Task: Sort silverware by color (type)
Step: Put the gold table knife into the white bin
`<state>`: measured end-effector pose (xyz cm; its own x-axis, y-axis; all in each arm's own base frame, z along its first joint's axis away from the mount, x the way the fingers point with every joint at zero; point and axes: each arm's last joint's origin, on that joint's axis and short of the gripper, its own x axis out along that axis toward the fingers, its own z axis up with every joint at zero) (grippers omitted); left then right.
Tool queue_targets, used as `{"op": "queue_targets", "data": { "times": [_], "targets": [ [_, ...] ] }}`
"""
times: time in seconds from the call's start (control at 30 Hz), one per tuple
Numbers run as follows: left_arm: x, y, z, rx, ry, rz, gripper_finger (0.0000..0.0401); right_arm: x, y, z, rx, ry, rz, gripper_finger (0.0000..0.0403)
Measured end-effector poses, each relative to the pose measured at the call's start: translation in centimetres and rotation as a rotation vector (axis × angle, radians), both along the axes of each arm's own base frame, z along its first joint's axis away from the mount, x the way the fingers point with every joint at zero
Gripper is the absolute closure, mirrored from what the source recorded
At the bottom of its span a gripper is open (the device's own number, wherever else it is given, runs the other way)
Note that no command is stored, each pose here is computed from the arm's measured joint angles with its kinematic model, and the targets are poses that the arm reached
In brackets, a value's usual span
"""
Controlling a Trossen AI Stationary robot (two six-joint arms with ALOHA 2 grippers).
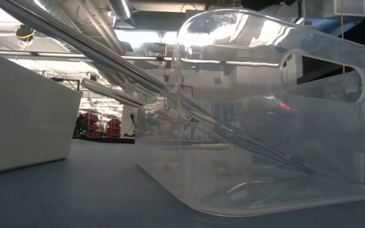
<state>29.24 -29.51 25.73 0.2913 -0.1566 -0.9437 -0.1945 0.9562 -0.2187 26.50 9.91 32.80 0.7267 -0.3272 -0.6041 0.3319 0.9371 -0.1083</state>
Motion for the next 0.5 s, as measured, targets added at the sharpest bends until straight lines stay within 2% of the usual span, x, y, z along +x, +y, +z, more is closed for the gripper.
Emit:
{"op": "queue_targets", "data": {
  "times": [0.27,0.5],
  "targets": [
    [0.3,2.2,0.8,0.081,0.011,0.068,0.0376,0.0,0.0,0.0,0.000,0.000,0.000,0.0271],
    [0.3,3.8,2.2,0.165,-0.088,0.220,0.0376,0.0,0.0,0.0,0.000,0.001,0.000,0.0271]
  ]
}}
